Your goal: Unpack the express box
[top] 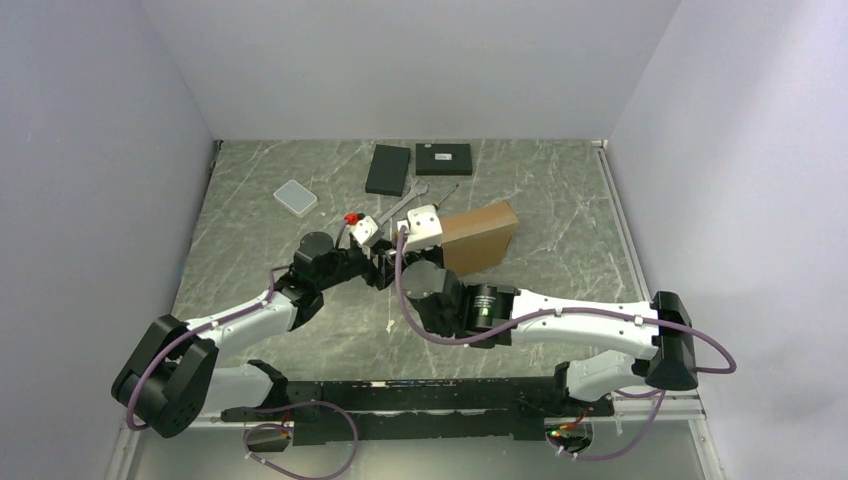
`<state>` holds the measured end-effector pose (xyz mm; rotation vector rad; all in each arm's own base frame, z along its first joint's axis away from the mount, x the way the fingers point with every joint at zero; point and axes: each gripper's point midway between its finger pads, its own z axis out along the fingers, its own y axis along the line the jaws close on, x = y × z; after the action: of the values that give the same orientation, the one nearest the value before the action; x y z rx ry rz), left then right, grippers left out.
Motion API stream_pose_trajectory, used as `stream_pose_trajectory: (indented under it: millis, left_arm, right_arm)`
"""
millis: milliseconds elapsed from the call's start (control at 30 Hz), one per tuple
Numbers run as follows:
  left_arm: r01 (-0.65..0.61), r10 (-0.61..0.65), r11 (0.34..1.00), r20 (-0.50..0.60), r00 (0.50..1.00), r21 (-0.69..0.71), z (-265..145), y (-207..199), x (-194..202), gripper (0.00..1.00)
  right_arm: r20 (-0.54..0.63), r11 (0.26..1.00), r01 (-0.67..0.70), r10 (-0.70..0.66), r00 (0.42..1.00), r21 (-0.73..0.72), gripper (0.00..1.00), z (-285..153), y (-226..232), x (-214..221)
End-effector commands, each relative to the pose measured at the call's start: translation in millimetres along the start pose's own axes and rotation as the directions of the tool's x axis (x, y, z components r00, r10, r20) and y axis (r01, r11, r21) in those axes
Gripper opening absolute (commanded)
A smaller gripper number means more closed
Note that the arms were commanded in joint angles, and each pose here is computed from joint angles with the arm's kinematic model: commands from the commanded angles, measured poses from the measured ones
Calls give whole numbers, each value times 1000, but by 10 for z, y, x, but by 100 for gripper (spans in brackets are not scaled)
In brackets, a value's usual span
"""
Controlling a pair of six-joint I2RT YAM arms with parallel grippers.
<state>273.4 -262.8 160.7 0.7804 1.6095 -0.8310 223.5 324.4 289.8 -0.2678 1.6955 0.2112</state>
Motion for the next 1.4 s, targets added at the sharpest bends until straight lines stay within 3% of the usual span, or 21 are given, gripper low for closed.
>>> stream_pose_trajectory:
  millis: [0,200,267,367,400,433,467,800,900,1000,1133,1267,1367]
  left_arm:
    - [-31,31,999,30,999,-25,-10,60,-144,0]
    - [-23,23,1000,28,999,-13,4,44,-130,0]
    - [-18,19,1000,32,999,-14,3,40,-140,6]
    - [-20,21,1000,49,999,-15,-21,26,-182,29]
    - [-29,29,1000,57,998,-1,-27,-3,-205,58]
    - [-39,38,999,57,998,13,-30,-25,-211,93]
    - [-49,47,998,57,997,26,-32,-47,-223,99]
    - [-169,165,972,37,986,161,-291,-383,-410,100]
    - [-212,213,972,0,977,102,-525,-373,-635,99]
    - [-173,173,984,13,985,-30,-738,-296,-1085,99]
    - [-34,41,998,117,992,-60,-775,-352,-1667,100]
    - [107,-102,993,126,987,-38,-481,-289,-1959,99]
    - [208,-205,975,43,978,-82,-177,-113,-1957,100]
  right_arm:
    - [89,995,-12,3,996,97,0,-8,-208,-654]
    - [115,992,-29,15,993,121,0,-80,-322,-919]
    - [133,988,-21,0,991,155,0,-106,-443,-971]
    - [138,976,-47,17,990,213,0,-66,-800,-1008]
    - [138,973,-73,43,989,221,0,-41,-925,-1002]
    - [136,970,-84,54,989,227,0,-23,-1043,-982]
    - [140,964,-96,63,988,248,0,-24,-1189,-980]
    - [132,861,-117,58,990,496,0,-328,-2394,-722]
    - [118,834,-103,45,992,542,0,-418,-2599,-557]
    - [90,798,-110,71,993,593,0,-505,-2721,-407]
    - [102,777,-144,102,989,613,0,-547,-2777,-331]
    - [157,732,-228,165,974,642,0,-710,-2896,-287]
    - [194,734,-247,158,968,633,0,-792,-2951,-383]
